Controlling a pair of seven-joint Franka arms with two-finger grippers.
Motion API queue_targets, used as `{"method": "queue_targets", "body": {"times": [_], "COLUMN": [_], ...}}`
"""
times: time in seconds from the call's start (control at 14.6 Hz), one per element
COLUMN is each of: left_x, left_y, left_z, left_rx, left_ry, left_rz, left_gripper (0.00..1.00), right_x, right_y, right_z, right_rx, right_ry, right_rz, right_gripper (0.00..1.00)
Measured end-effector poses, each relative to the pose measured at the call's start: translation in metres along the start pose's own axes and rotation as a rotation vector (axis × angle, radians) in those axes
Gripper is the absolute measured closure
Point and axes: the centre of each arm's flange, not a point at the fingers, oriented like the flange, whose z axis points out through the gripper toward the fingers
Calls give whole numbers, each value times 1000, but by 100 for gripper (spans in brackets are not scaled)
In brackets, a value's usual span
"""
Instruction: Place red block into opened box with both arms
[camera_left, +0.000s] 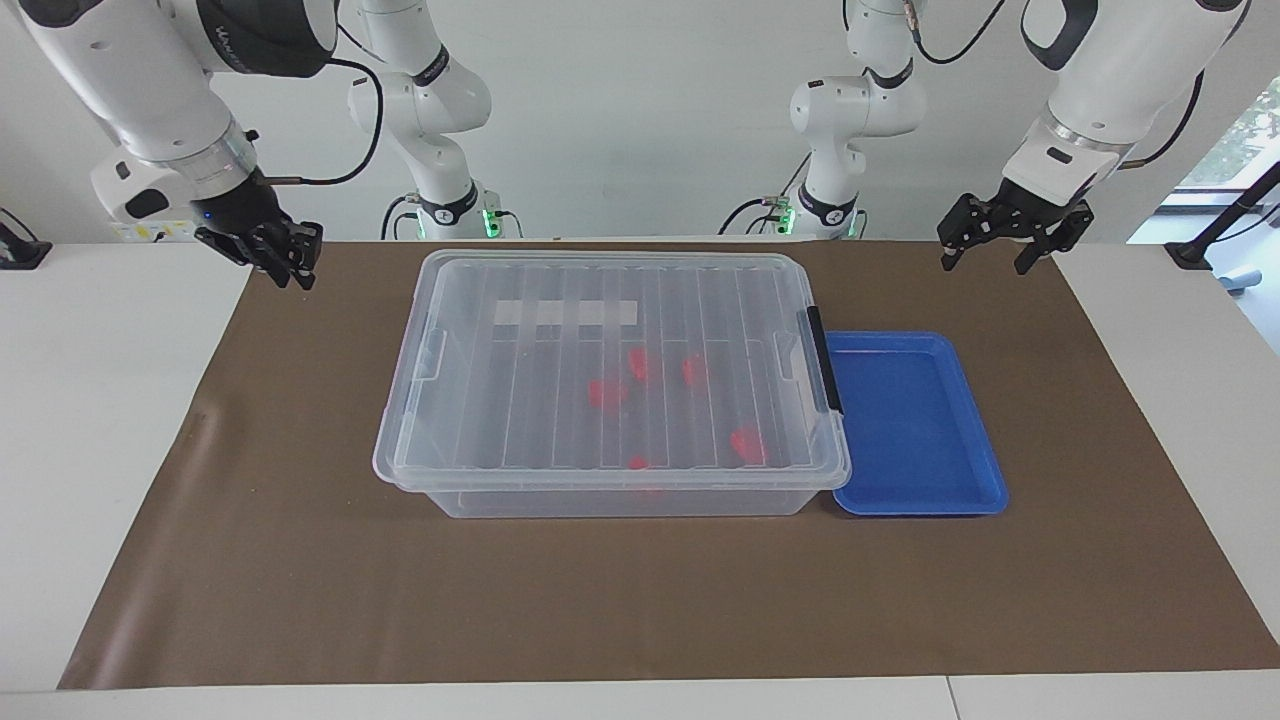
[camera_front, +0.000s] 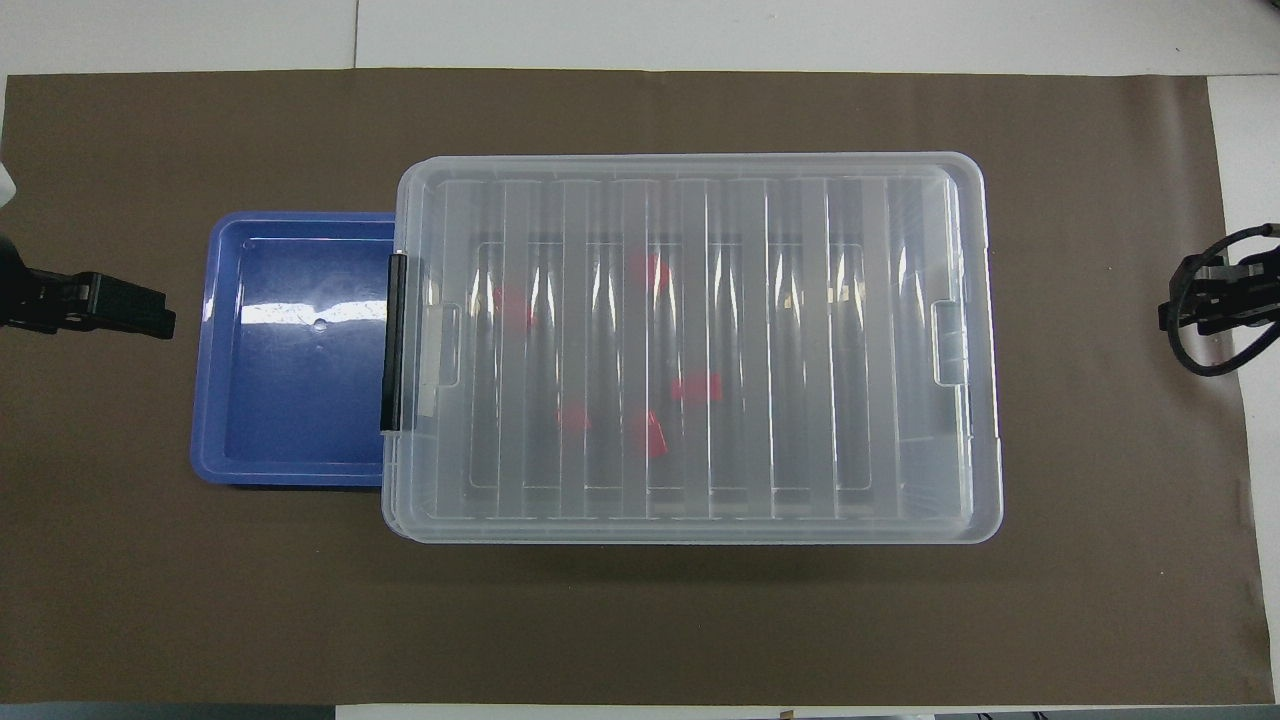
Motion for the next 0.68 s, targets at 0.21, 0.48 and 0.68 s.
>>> {"method": "queue_targets", "body": {"times": [0.21, 0.48, 0.68], "left_x": [0, -1, -1], "left_y": [0, 0, -1], "left_z": [0, 0, 1], "left_rx": [0, 0, 0], "left_ry": [0, -5, -8], "left_rz": [4, 4, 2], "left_gripper": [0, 0, 0], "right_x": [0, 0, 1], "right_y": [3, -1, -1], "right_z": [0, 0, 0], "right_rx": [0, 0, 0], "right_ry": [0, 0, 5], "right_rz": [-5, -14, -14], "right_gripper": [27, 0, 0]}}
